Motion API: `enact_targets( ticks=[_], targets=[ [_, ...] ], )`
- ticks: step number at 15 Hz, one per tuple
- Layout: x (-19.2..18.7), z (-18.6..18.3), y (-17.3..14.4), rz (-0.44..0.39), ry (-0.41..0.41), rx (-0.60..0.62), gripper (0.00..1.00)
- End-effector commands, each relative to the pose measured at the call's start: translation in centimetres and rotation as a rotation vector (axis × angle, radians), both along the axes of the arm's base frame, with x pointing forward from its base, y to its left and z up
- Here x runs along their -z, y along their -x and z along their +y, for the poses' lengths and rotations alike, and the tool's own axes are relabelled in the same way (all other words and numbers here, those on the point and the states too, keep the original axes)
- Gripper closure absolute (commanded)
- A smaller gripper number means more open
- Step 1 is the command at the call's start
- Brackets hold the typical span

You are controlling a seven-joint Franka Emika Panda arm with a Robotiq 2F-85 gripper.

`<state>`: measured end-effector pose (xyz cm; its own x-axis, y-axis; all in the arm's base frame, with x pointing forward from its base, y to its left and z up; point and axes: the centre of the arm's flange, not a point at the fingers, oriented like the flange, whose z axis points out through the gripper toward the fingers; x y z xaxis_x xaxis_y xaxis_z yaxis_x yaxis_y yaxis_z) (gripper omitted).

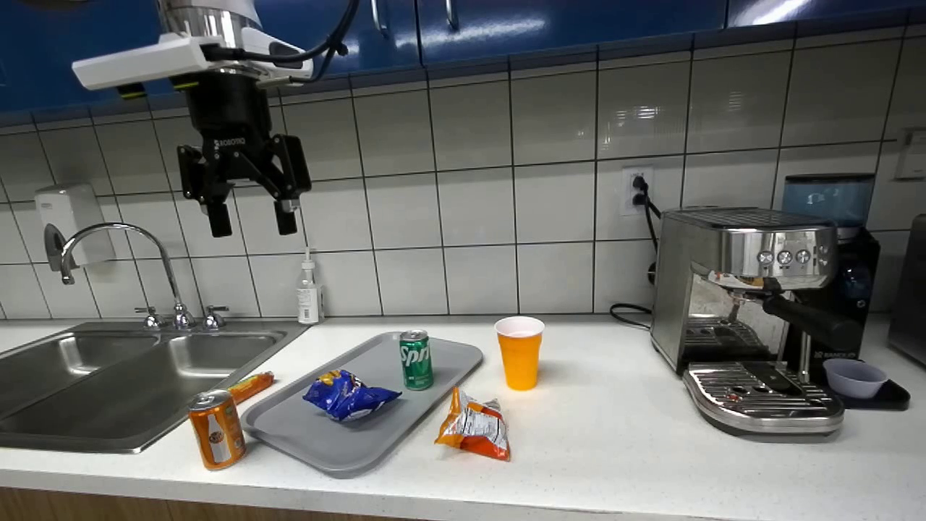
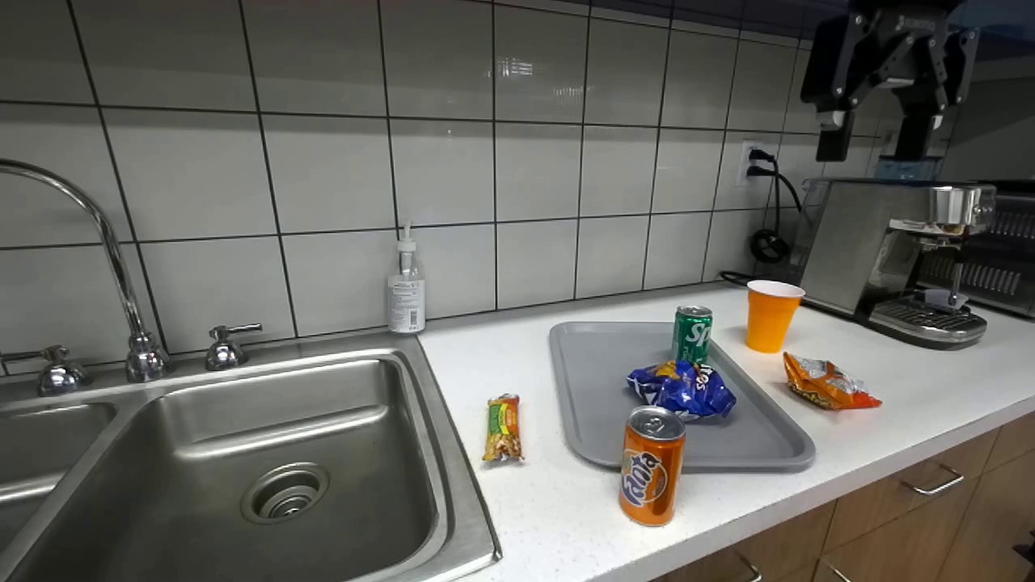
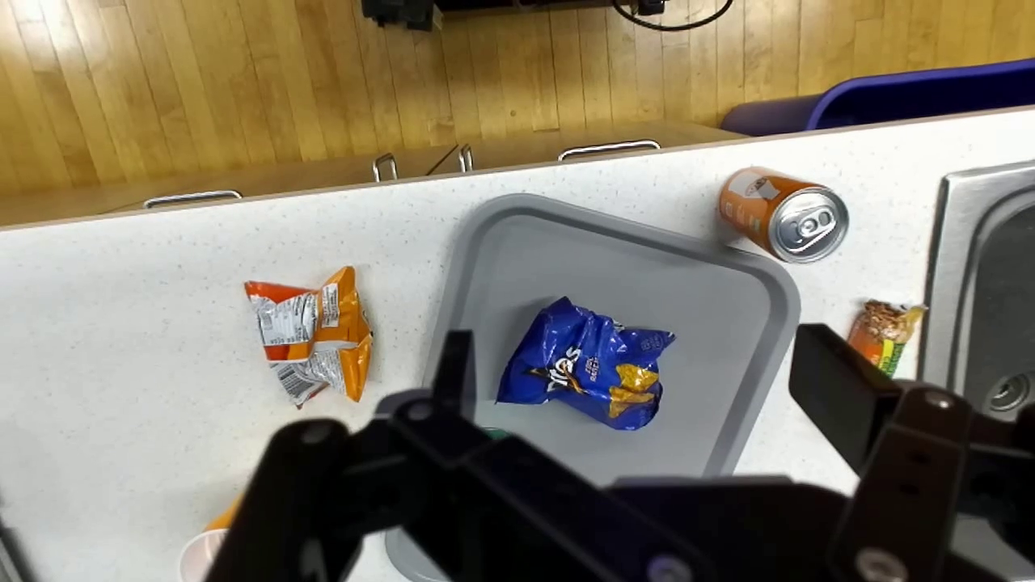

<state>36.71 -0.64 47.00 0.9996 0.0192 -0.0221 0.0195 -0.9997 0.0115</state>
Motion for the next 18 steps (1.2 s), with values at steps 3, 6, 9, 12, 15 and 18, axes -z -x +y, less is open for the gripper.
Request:
enact_targets(
  ticks=[3, 6, 9, 12, 15, 18],
  targets=[
    [0.9, 0.2, -0.4, -0.002, 0.045, -0.012, 0.00],
    [1.7, 0.0, -0.7, -0.001, 0.064, -0.018, 0.00],
    [2.4, -0.2, -1.0, -0.009, 0.086, -0.025, 0.00],
    [3.0, -0.5, -1.2, -0.018, 0.111, -0.036, 0.00],
    [3.4, -0.8, -1.5, -0.029, 0.142, -0.047, 0.00],
    [4.0, -1.2, -2.0, -0.044, 0.169, -0.051, 0.00]
  ],
)
